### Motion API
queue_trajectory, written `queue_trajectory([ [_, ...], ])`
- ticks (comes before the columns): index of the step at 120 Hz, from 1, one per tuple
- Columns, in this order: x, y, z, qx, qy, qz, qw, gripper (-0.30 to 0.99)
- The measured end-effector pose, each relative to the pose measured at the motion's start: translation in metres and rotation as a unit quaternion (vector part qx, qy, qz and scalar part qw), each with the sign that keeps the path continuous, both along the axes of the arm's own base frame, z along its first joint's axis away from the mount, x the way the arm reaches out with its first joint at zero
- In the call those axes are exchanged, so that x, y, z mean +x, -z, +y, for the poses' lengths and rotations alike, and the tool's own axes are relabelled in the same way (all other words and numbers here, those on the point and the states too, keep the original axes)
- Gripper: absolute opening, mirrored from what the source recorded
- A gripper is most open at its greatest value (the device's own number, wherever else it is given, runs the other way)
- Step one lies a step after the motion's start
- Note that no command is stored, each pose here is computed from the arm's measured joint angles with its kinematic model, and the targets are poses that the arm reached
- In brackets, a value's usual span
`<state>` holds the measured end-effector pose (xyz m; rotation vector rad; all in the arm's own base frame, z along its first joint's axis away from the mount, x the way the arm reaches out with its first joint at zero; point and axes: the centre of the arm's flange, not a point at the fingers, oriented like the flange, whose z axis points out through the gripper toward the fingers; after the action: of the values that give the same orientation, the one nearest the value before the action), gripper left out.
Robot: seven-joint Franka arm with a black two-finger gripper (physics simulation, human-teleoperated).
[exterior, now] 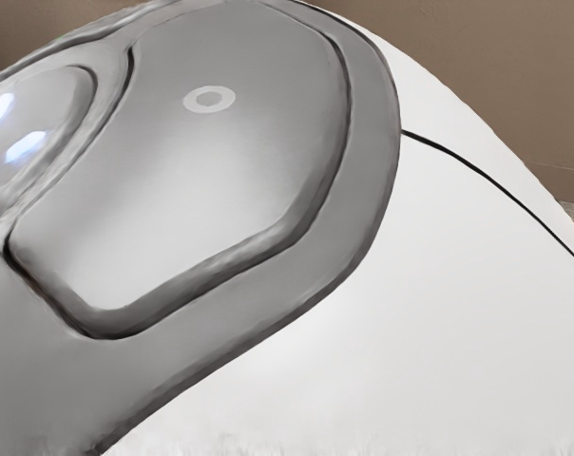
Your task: Pull the drawer handle with one arm to open the drawer
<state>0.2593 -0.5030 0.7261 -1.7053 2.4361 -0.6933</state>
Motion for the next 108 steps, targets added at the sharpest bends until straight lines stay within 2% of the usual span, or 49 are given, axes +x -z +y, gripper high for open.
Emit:
queue_trajectory([
  [19,0.036,-0.005,0.011,0.038,-0.008,-0.045,0.998,0.69],
  [40,0.082,0.004,0.02,0.054,-0.03,-0.047,0.997,0.69],
  [54,0.096,0.006,0.025,0.048,-0.038,-0.039,0.997,0.69],
  [84,0.086,0.002,0.011,0.019,-0.023,-0.031,0.999,0.69],
  [108,0.111,0.003,0.016,-0.007,-0.045,-0.03,0.998,0.69],
])
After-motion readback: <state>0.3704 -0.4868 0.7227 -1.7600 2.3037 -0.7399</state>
